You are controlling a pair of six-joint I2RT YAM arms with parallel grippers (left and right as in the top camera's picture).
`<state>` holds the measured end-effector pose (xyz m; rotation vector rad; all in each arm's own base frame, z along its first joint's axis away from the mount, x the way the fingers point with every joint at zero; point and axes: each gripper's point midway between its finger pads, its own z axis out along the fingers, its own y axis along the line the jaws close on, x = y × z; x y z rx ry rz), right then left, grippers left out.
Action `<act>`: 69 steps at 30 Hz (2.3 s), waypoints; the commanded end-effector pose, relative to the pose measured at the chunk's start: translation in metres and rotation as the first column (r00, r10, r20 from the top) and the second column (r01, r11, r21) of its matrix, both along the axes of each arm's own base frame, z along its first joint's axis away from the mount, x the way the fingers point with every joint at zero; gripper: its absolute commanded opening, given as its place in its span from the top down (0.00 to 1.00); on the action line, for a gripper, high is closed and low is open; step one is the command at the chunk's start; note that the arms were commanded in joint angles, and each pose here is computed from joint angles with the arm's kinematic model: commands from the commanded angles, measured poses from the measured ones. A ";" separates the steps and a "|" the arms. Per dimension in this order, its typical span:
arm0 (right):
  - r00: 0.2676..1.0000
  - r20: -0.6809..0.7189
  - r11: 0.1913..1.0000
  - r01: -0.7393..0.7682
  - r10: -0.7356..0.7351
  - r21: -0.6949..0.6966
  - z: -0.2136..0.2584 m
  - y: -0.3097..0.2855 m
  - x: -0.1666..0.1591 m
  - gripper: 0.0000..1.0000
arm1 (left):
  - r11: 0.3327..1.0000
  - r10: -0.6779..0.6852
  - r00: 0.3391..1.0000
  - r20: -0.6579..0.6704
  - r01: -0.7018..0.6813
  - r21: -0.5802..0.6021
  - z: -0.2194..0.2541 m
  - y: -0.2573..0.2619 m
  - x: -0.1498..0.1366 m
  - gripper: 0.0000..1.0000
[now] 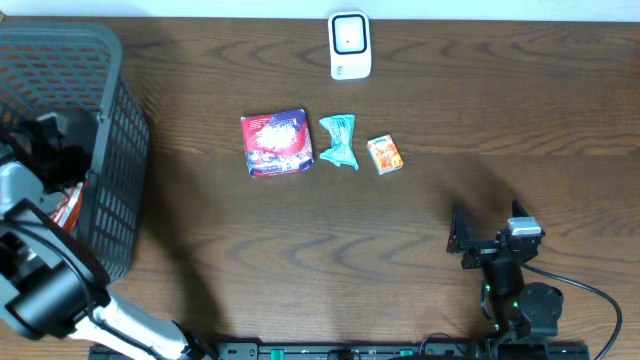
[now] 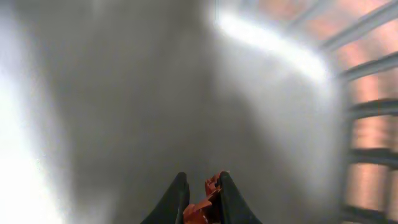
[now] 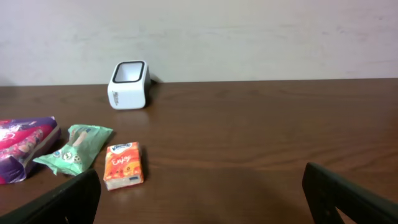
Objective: Scan the item barcode
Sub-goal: 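Reach the left gripper into the basket and grasp the red snack bar, then carry the red snack bar toward the scanner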
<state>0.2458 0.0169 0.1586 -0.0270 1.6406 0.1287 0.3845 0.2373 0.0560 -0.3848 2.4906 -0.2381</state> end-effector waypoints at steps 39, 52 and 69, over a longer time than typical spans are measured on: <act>1.000 0.000 1.000 -0.014 0.014 0.006 0.000 0.003 -0.001 0.01 | 0.810 -0.403 0.690 0.601 0.575 -0.116 0.268 -0.381 0.053 0.93; 1.000 0.000 1.000 -0.014 0.014 0.006 0.000 0.003 -0.001 0.01 | 0.951 -0.280 0.926 0.252 0.304 -0.061 0.110 -0.455 0.076 0.93; 1.000 0.000 1.000 -0.014 0.014 0.006 0.000 0.003 -0.001 0.01 | 0.986 -0.158 0.961 0.226 0.165 -0.013 0.068 -0.459 0.089 0.59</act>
